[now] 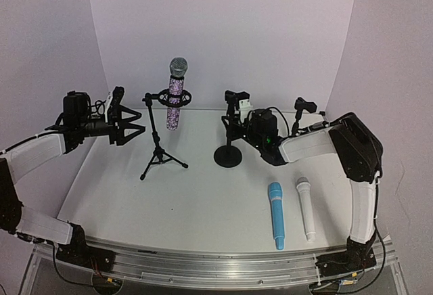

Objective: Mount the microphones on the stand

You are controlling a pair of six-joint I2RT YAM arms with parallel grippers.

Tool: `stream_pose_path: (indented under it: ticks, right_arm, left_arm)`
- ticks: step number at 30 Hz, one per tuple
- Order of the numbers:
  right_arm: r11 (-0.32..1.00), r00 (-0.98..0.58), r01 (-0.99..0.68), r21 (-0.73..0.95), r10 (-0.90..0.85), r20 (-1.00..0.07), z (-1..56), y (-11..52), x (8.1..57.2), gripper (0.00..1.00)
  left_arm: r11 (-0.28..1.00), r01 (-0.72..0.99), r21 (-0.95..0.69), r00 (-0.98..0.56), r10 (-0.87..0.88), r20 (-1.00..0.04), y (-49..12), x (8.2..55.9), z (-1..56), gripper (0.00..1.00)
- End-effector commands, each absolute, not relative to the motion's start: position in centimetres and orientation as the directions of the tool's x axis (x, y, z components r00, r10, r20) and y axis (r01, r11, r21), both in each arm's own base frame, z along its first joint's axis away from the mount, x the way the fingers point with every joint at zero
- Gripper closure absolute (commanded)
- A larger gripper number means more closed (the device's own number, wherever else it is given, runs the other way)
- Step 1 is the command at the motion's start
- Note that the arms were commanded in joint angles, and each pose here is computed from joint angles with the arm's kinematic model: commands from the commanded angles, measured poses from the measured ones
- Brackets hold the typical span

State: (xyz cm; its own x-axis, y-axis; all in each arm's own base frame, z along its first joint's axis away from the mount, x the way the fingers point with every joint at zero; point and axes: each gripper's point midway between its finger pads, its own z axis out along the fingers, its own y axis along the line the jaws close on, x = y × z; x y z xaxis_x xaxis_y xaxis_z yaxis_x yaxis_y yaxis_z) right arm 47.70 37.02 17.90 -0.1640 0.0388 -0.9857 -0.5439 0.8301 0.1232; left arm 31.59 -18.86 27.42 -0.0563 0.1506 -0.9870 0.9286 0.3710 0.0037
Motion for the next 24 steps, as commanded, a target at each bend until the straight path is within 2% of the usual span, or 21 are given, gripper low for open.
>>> stream_pose_path:
  ticks: [1, 4, 6, 12, 18, 24]
  right_arm:
    - [0.835, -0.114, -0.532, 0.139, 0.091, -0.989, 19.8, 36.5, 47.7, 0.81]
    - [0.844, -0.094, -0.525, 0.110, 0.071, -0.993, 20.5, 36.3, 46.5, 0.95]
    - [0.854, -0.083, -0.512, 0.092, 0.058, -0.995, 20.9, 36.3, 45.4, 1.00]
    - [0.880, -0.034, -0.470, 0.066, 0.057, -0.998, 23.8, 38.9, 39.3, 1.00]
    - [0.884, -0.047, -0.463, 0.067, 0.051, -0.998, 23.0, 43.5, 31.3, 1.00]
    - [0.904, 0.015, -0.427, -0.005, 0.002, -1.000, 23.0, 45.5, 27.8, 1.00]
  left_arm:
    - [0.367, 0.929, 0.041, -0.006, 0.126, -0.992, -18.8, 31.3, 29.1, 0.28]
    - [0.367, 0.929, 0.053, 0.012, 0.115, -0.993, -18.8, 31.2, 29.7, 0.28]
    - [0.370, 0.927, 0.063, 0.026, 0.105, -0.994, -18.8, 31.0, 30.2, 0.29]
    - [0.377, 0.923, 0.072, 0.046, 0.079, -0.996, -18.9, 30.0, 31.5, 0.32]
    - [0.363, 0.927, 0.099, 0.078, 0.073, -0.994, -19.4, 28.3, 32.0, 0.32]
    - [0.336, 0.936, 0.101, 0.082, 0.069, -0.994, -20.0, 27.1, 31.8, 0.32]
